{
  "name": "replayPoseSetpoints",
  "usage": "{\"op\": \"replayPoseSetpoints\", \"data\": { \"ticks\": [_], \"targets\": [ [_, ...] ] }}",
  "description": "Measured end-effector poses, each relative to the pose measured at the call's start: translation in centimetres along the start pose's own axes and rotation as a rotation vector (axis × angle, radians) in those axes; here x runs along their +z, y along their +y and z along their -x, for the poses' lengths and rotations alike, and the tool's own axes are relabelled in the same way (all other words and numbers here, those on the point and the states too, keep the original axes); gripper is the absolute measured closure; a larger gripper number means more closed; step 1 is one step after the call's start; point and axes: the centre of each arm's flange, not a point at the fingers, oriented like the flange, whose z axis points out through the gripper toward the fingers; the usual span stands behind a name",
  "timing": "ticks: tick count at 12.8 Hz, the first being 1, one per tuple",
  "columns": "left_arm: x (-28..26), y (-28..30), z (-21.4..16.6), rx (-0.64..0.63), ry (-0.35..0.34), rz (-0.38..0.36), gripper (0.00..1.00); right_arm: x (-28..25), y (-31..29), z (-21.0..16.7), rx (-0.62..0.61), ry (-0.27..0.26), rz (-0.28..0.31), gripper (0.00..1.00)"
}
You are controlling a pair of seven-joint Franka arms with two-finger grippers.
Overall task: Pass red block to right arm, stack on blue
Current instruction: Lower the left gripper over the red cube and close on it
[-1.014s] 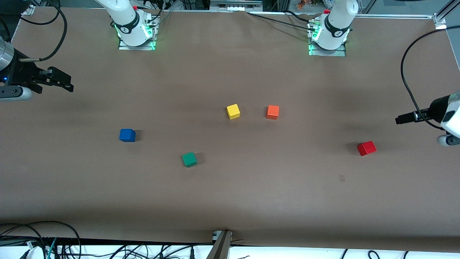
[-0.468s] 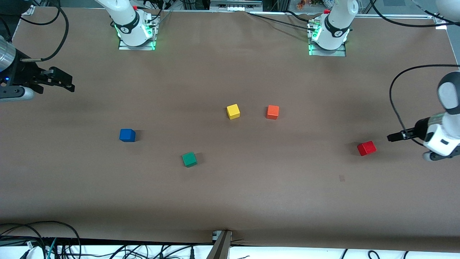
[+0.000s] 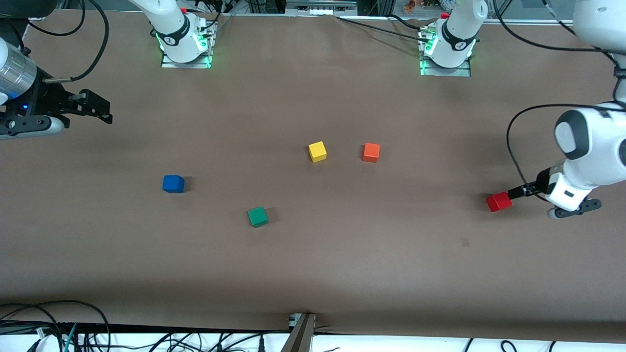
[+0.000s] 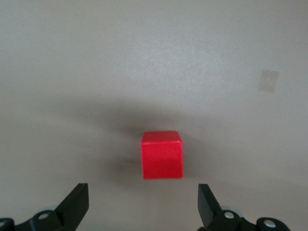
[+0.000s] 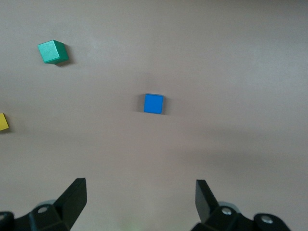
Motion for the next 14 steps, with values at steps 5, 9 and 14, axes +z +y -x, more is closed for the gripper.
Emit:
{"op": "replayPoseSetpoints", "data": {
  "ticks": [5,9,14],
  "targets": [
    [4.3,0.7,-0.6,-0.004,0.031,0.006,0.00,0.0,0.8,0.0,0.014,0.000,0.000,0.00],
    [6.3,1.7,-0.6,-0.011,0.050,0.023,0.00,0.0,0.7,0.0,0.013,0.001,0.000,0.00],
    [7.8,1.7,0.5,-0.018,0.024,0.021,0.00,0.0,0.6,0.0,0.011,0.001,0.000,0.00]
  ]
}}
